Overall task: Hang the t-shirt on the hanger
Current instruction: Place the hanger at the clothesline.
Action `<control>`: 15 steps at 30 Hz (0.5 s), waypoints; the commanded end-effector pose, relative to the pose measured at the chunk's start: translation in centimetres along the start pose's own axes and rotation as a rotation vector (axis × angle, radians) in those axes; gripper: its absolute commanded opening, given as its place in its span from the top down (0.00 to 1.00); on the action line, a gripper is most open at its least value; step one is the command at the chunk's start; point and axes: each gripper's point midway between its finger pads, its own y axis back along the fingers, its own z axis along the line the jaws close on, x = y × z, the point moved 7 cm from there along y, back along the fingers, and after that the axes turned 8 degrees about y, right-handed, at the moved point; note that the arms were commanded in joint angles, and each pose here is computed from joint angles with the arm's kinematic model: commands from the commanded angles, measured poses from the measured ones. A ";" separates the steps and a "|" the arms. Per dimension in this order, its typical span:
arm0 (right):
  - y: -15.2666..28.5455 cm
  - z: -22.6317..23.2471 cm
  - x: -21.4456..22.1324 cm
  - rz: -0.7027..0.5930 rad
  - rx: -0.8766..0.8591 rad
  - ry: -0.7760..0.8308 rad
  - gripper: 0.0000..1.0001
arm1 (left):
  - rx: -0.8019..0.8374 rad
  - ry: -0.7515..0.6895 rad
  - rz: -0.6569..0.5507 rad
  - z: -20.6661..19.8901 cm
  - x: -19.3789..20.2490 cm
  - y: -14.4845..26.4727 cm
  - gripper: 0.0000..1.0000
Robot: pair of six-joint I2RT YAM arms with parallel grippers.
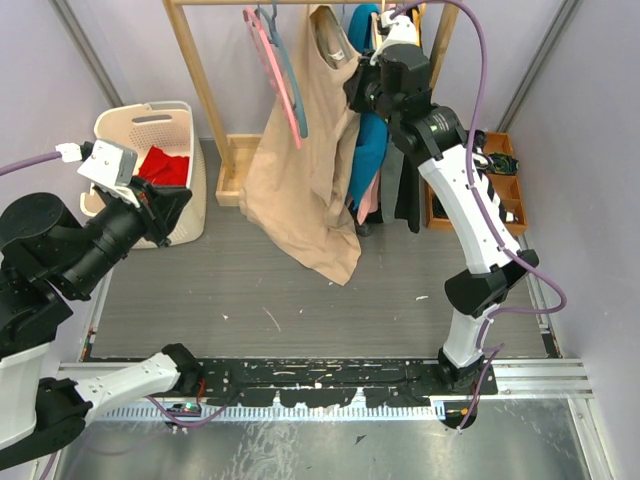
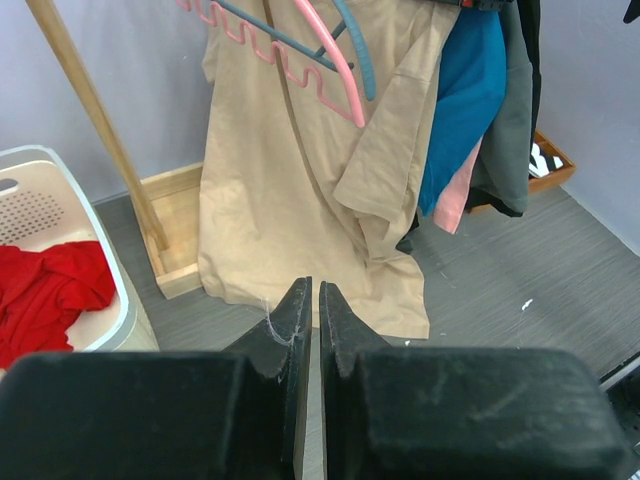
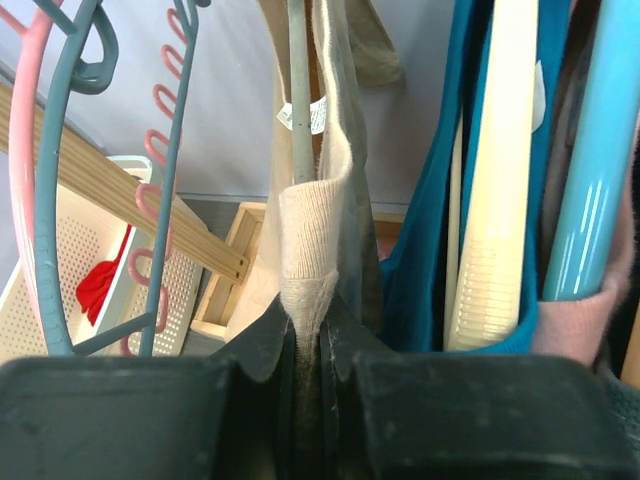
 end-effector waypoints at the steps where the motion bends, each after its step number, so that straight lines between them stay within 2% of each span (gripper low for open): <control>1: 1.6 -0.4 -3.3 -0.125 0.034 -0.080 0.99 | -0.001 0.012 -0.020 -0.1 -0.3 -0.4 0.87; 7: 2.7 -1.6 -3.5 -0.126 0.130 -0.093 0.99 | -0.004 0.013 -0.007 -0.2 0.2 -1.2 0.87; 15: 3.3 -2.0 -3.4 -0.119 0.165 -0.108 0.99 | -0.001 0.017 -0.001 -0.4 0.5 -1.7 0.87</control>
